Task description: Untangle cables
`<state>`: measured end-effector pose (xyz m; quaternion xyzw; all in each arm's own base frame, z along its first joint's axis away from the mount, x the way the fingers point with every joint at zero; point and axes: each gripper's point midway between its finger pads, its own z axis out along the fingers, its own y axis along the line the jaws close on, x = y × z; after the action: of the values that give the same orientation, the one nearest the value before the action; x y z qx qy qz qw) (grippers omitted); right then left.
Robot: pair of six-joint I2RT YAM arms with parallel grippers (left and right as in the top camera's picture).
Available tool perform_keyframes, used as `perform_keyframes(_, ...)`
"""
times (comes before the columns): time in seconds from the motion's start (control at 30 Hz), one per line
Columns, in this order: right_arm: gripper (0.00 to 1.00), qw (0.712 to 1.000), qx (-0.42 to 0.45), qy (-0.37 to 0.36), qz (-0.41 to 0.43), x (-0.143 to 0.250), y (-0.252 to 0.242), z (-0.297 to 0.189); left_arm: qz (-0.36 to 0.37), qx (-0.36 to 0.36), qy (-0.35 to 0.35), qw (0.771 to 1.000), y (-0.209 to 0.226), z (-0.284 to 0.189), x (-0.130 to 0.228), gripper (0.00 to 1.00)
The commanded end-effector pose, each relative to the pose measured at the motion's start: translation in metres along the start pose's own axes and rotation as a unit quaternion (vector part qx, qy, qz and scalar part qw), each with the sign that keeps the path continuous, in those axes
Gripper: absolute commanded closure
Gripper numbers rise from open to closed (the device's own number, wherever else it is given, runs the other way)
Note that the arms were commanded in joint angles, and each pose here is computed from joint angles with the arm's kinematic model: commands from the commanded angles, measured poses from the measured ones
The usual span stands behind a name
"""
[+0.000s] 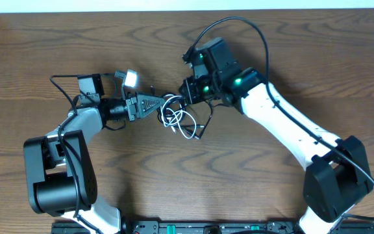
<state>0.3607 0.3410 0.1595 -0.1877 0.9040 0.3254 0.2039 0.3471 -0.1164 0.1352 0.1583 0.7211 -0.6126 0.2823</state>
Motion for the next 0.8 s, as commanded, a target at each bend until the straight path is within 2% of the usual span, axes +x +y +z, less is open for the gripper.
perform_keyframes(0.0,0.99,1.000,-0.006,0.028,-0.002,0.019,0.008,0.017,0.015,0.014,-0.004,1.000,-0.010,-0.002,-0.006,0.93)
perform_keyframes(0.17,0.99,0.998,-0.003,0.060,-0.010,0.040,0.015,0.039,0.015,0.014,-0.004,1.000,-0.010,-0.002,-0.006,0.92)
perform_keyframes(0.37,0.99,0.995,0.037,0.088,-0.012,0.063,0.002,0.068,0.014,0.014,-0.004,1.000,-0.010,-0.002,-0.006,0.93)
perform_keyframes(0.77,0.99,0.995,0.080,0.067,-0.011,0.054,-0.020,0.072,0.015,0.014,-0.004,1.000,-0.010,-0.002,-0.006,0.93)
